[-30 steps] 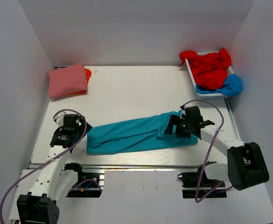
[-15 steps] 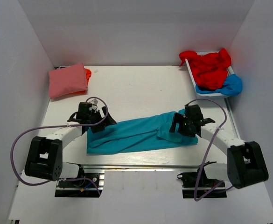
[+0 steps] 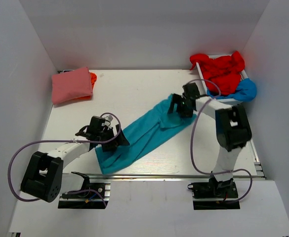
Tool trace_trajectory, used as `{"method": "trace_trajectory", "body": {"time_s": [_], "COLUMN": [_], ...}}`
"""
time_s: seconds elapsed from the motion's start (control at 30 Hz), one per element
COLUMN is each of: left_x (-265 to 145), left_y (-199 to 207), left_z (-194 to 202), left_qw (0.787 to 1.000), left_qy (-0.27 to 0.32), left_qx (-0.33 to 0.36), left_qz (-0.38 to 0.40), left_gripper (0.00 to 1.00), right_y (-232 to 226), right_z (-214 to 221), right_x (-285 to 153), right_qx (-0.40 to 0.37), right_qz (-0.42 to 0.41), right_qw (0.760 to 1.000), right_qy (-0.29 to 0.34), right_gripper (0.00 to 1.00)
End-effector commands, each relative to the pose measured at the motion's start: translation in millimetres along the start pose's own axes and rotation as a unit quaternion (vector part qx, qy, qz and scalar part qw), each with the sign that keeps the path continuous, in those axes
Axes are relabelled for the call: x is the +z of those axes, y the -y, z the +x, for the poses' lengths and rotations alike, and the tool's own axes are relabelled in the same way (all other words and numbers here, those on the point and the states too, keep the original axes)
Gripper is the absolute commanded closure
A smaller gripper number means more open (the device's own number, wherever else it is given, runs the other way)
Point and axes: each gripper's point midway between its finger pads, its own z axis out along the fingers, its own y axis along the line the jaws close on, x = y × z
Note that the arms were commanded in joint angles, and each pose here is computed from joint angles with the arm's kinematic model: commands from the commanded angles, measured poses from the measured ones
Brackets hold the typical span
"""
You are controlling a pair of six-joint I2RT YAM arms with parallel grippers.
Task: Fold and stack the t-shirts
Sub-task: Rotate the tshirt 80 degrees
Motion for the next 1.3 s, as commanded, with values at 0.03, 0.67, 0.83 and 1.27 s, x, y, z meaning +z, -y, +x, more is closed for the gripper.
{"method": "trace_trajectory", "body": {"time_s": [0.03,0.67,0.83,1.27], "left_x": [-19.8,-62.2,-71.9,-83.1], "left_y": [-6.9,26.9,0.6,-15.8], "left_z": [39.3,22.6,-10.4,-36.1], "left_qw": [0.996,0.995,0.983,0.966], "left_qy": [-0.065,-0.011,0.069,0.142], "left_qx": [-0.031,0.074,0.050,0.045], "left_qz": [-0.058,-0.069,-0.165,-0.213], "left_gripper": [0.00,0.00,0.00,0.00], "right_y": [-8.2,-125.0,-129.5,-110.2], "right_z": [-25.7,-178.4,-166.2,-4.1], "right_x": [46.2,19.7,-16.9,-2.7], "right_qx": [-0.032,-0.243,-0.255,-0.204], "right_qz": [-0.009,-0.106,-0.047,0.085], "right_qw": [0.999,0.955,0.955,0.975], "right_qy": [-0.035,0.135,0.145,0.033], "right_gripper": [0.10,0.10,0.10,0.10]}}
